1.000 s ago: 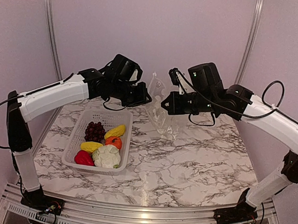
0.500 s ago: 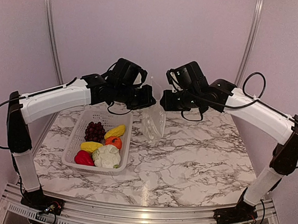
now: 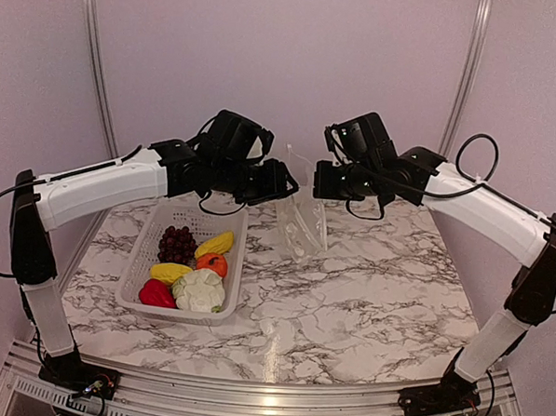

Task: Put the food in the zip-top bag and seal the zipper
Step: Open the zipper food storage bag, then pick up the fake vegetable from the bin.

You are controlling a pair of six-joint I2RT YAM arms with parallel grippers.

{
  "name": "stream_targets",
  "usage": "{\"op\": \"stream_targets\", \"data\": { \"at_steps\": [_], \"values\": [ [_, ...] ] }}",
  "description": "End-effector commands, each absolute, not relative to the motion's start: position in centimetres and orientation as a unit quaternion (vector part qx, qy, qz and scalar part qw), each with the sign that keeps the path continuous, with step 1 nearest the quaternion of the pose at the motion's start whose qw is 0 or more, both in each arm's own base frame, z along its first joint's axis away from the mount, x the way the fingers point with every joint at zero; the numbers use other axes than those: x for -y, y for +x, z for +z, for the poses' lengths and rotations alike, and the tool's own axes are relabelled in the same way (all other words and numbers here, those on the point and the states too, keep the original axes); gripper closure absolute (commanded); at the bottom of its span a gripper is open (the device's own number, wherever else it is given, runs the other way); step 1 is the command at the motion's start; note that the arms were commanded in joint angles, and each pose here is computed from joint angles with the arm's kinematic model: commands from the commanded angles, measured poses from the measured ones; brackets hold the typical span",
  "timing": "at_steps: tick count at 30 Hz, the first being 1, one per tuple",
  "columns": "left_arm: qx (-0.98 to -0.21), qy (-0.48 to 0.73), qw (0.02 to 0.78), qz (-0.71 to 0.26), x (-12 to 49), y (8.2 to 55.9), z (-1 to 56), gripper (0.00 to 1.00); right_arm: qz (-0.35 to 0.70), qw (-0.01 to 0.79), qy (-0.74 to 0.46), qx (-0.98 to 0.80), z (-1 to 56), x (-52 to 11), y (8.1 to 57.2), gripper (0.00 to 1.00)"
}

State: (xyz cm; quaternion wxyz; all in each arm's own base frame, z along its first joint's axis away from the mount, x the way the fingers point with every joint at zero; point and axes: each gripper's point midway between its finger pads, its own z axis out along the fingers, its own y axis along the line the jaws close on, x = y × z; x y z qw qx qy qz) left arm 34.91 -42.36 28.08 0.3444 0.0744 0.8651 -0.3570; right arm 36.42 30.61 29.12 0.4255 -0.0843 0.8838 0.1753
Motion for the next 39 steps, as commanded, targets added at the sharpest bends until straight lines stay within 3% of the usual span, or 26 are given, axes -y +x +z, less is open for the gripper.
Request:
{"op": "stream_targets", "data": {
  "at_steps": [1,7,17,24,27,39],
  "values": [
    [-0.855,0.104,0.366,-0.352,41.5,34.2,29.9,0.42,0.173,0.463,-0.091,-0.864,32.2,-30.1,37.2,1.0],
    [-0.867,0.131,0.379,-0.297,38.4,33.2,29.6,0.25,0.131,0.467,-0.086,-0.87,32.3,-26.8,39.0,1.0],
    [-0.919,0.175,0.283,-0.211,29.1,26.2,23.7,0.1,0.12,0.446,-0.103,-0.881,30.4,-24.5,39.2,1.0],
    [-0.945,0.146,0.206,-0.208,23.6,23.7,19.7,0.07,0.155,0.427,-0.118,-0.883,29.2,-25.8,38.7,1.0],
    [-0.951,0.135,0.193,-0.2,22.1,23.3,18.2,0.01,0.162,0.417,-0.127,-0.885,28.6,-26.3,38.4,1.0],
    [-0.959,0.138,0.136,-0.207,20.6,21.4,12.1,0.03,0.186,0.393,-0.145,-0.889,27.5,-27.2,37.6,1.0]
  ]
}}
